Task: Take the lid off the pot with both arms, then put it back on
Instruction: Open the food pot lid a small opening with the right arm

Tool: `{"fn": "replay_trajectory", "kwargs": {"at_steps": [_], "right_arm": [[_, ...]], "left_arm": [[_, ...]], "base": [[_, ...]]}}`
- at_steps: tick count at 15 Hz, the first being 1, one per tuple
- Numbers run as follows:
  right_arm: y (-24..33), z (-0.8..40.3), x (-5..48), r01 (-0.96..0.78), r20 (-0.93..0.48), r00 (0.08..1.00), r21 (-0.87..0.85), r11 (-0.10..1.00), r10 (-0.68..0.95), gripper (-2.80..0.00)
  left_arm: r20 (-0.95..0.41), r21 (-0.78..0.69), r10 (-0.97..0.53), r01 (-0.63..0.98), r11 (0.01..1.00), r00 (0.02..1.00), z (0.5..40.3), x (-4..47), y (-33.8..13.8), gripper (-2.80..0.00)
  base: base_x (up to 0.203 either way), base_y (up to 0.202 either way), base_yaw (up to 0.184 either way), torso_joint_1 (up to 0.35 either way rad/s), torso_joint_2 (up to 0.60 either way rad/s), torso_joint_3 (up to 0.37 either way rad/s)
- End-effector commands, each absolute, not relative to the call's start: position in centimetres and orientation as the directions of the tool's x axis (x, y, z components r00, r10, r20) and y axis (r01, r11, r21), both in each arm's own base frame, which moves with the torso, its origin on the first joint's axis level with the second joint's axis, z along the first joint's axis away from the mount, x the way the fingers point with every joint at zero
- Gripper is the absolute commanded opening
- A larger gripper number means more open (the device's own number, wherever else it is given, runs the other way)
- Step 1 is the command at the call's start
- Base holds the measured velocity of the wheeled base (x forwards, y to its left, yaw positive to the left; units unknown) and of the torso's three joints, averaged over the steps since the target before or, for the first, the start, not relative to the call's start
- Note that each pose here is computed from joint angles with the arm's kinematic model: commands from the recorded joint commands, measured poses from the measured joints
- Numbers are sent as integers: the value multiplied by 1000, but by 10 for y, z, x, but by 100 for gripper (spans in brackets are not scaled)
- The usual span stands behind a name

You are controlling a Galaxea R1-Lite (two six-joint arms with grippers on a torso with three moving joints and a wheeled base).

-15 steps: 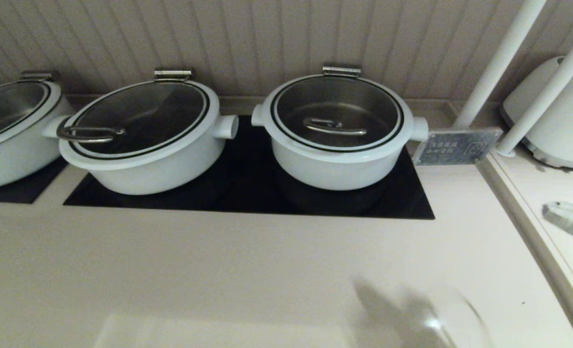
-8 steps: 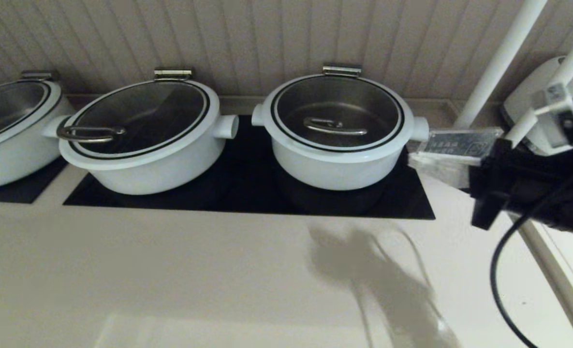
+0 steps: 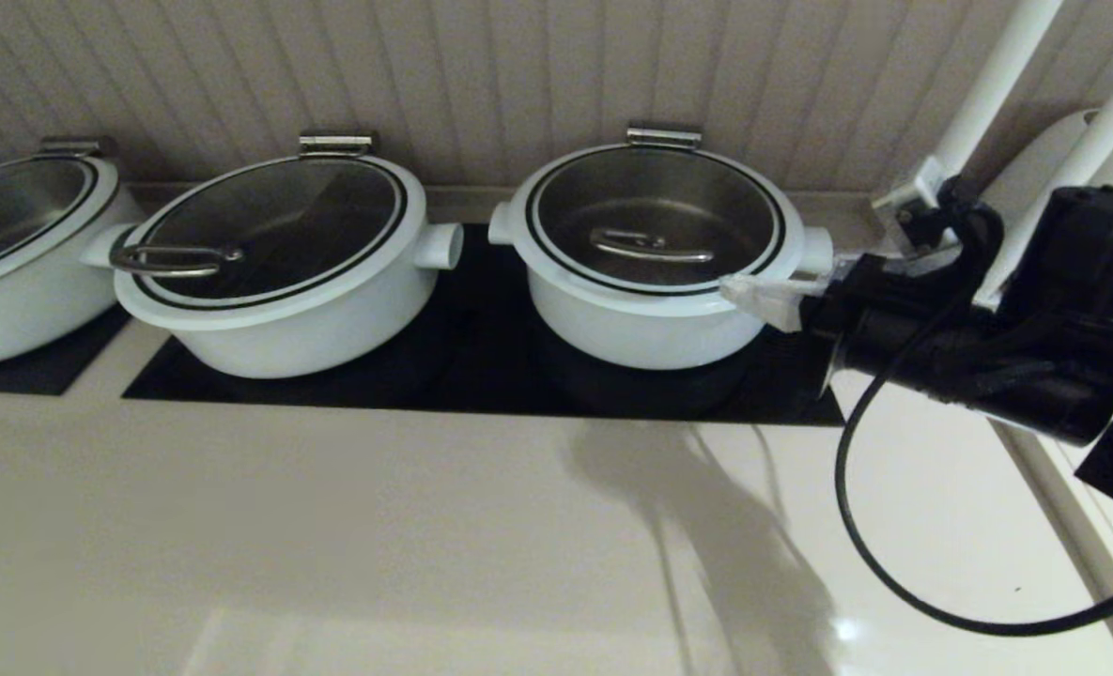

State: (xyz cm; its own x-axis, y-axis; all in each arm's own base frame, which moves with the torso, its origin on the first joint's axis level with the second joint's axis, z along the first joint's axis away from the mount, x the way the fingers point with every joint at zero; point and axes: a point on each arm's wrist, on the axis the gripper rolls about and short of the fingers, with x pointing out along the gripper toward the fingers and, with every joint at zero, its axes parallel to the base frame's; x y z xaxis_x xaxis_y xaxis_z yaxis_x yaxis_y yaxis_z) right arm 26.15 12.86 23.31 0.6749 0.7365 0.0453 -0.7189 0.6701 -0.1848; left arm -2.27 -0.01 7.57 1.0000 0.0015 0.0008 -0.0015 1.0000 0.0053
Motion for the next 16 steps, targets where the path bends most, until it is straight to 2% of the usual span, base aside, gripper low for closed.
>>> {"fn": "replay_trajectory", "kwargs": {"at_steps": [1,7,16], "right_arm": [[131,233,266,-711,47,683,-187,678,729,-280],[142,219,281,-730,12,670,-172,661,743,-280],[167,218,321,-731,46,661,-185,657,749,-280]], "left_arm": [[0,5,2,-2,1000,1000,76,-23,0,-280],[0,4,2,-2,1000,1000,76,-23,0,-280],[0,3,2,-2,1000,1000,76,-23,0,-280]], "base": [[0,0,0,0,0,0],[0,0,0,0,0,0],[0,0,0,0,0,0]]}}
